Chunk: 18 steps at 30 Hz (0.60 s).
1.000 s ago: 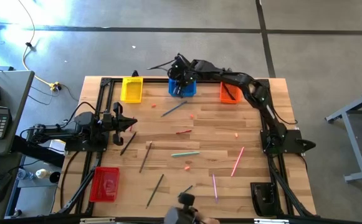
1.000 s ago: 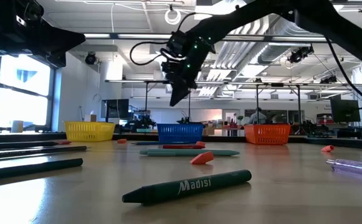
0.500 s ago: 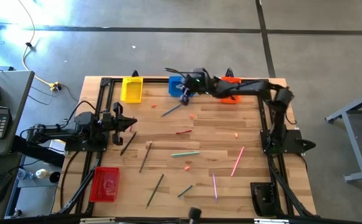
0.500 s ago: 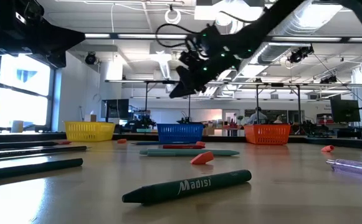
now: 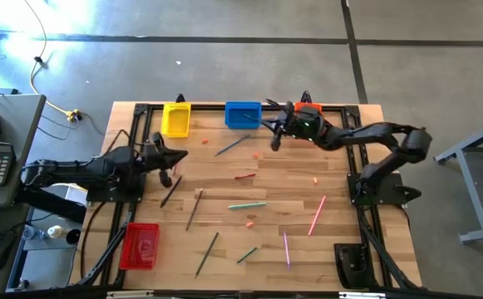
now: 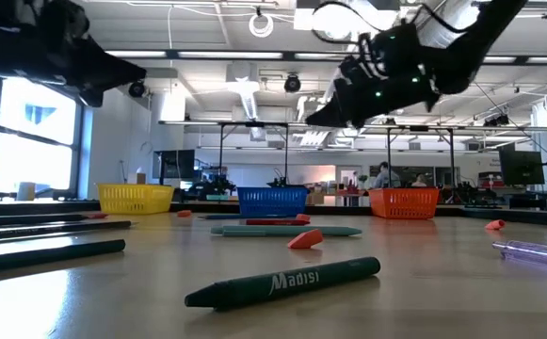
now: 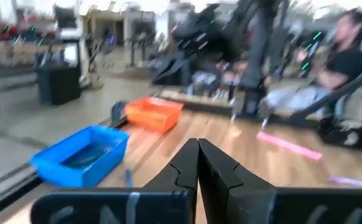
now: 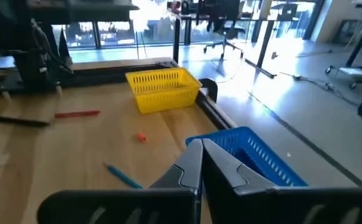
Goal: Sort crayons/erasers/pens/pencils in bins
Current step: Put the black colored pencil into the yellow bin
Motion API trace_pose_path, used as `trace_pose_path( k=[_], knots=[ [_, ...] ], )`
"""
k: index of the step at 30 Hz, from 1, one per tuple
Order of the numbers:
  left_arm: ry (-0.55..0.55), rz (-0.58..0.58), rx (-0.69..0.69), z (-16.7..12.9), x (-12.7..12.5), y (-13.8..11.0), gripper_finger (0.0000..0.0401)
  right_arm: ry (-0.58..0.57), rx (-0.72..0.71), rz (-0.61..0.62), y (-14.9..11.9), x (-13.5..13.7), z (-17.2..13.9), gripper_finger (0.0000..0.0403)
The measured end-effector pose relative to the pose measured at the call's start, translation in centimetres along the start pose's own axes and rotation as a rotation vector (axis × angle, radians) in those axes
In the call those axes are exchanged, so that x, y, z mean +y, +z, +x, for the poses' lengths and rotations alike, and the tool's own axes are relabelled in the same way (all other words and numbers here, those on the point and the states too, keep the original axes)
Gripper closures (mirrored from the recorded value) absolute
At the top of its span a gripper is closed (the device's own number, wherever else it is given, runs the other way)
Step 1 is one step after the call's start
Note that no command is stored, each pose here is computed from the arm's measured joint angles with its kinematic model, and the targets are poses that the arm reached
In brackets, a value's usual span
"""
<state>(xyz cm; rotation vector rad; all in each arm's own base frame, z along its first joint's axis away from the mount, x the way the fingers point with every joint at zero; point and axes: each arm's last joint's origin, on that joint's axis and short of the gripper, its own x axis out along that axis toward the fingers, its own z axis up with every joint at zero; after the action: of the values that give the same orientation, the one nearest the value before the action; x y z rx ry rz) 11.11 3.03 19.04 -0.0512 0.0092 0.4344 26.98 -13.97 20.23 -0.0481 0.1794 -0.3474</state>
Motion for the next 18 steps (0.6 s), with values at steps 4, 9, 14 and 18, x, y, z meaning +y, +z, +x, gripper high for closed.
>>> trace_pose_path(
  k=[4,9,14,18],
  knots=[
    [0.030,0.020,0.110,1.6,0.4,0.8,0.0401,-0.017,-0.099,0.024,-0.1,1.0,-2.0,0.0403],
    [-0.008,0.019,0.279,3.9,1.4,1.3,0.0401,-0.062,-0.137,0.089,-0.4,2.4,-2.7,0.0403],
    [-0.030,-0.004,0.491,5.6,2.0,1.2,0.0401,-0.118,-0.137,0.131,-0.3,3.3,-2.6,0.0403],
    [-0.014,-0.063,0.632,6.6,1.5,1.2,0.0401,-0.142,-0.129,0.087,-0.3,3.8,-2.6,0.0403]
  ],
)
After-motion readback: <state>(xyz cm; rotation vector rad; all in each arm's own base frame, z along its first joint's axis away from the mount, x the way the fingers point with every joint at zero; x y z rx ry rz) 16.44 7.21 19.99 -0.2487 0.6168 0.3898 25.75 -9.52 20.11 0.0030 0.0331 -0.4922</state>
